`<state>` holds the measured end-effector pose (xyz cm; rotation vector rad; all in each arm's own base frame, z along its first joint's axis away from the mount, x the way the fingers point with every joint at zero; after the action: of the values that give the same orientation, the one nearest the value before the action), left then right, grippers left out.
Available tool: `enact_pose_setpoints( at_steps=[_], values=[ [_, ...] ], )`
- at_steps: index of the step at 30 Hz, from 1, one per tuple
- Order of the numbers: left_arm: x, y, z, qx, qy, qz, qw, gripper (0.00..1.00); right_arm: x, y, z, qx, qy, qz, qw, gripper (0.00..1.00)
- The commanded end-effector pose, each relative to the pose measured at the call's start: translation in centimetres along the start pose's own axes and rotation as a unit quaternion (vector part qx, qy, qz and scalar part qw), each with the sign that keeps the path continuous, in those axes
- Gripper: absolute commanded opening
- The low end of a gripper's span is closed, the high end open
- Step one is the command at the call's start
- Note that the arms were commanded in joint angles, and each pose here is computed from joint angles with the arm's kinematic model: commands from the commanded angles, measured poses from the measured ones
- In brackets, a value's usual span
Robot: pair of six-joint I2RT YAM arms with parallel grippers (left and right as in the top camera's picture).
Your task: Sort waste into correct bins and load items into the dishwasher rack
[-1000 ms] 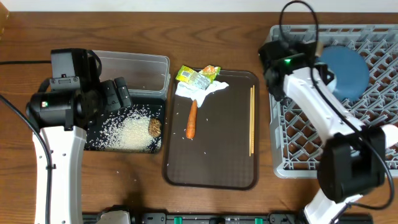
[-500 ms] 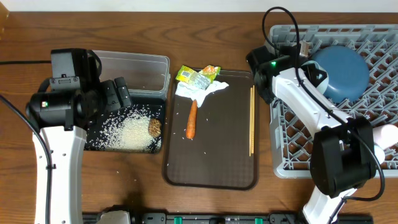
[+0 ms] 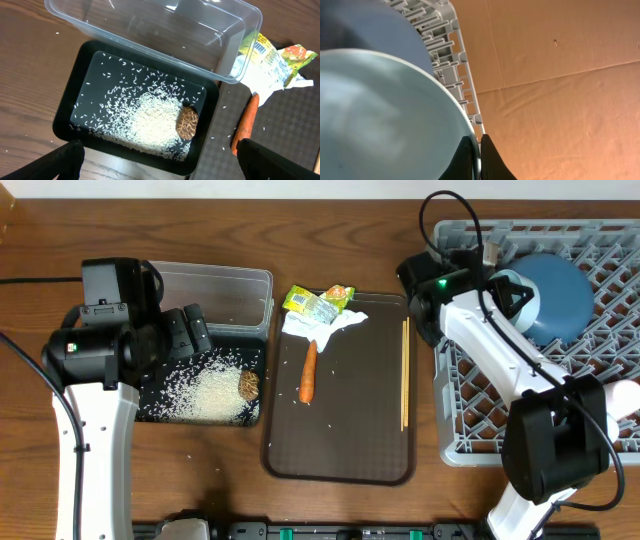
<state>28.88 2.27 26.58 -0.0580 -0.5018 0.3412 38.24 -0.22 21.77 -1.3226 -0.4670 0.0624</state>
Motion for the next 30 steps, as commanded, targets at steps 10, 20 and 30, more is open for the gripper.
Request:
enact_pose_setpoints(
  at_steps=[10, 20, 30],
  values=[
    [0.0, 0.4, 0.1, 0.008, -0.003, -0.006, 1.000, 0.98, 0.1, -0.6, 0.3, 0.001, -0.004, 0.009, 1.000, 0.01],
    [0.0, 0.4, 0.1, 0.008, -0.003, -0.006, 1.000, 0.98, 0.2, 1.1, -0.5, -0.015, 0.001, 0.038, 0.999, 0.01],
    [0.0, 0.4, 0.1, 0.008, -0.003, -0.006, 1.000, 0.98, 0.1, 1.1, -1.3, -0.040, 0.008, 0.063, 0.997, 0.01]
  ],
)
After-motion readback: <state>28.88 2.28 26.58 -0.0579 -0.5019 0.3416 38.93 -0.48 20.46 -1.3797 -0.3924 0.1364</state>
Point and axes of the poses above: each gripper's point midway between its finger pads, its own z axis back along the fingers, its own y axis along the line the jaws close on, x = y × z, the point moved 3 cm from there along z, back along the fingers, and after that the axes turned 3 degrees about z, right-handed, at the moved point
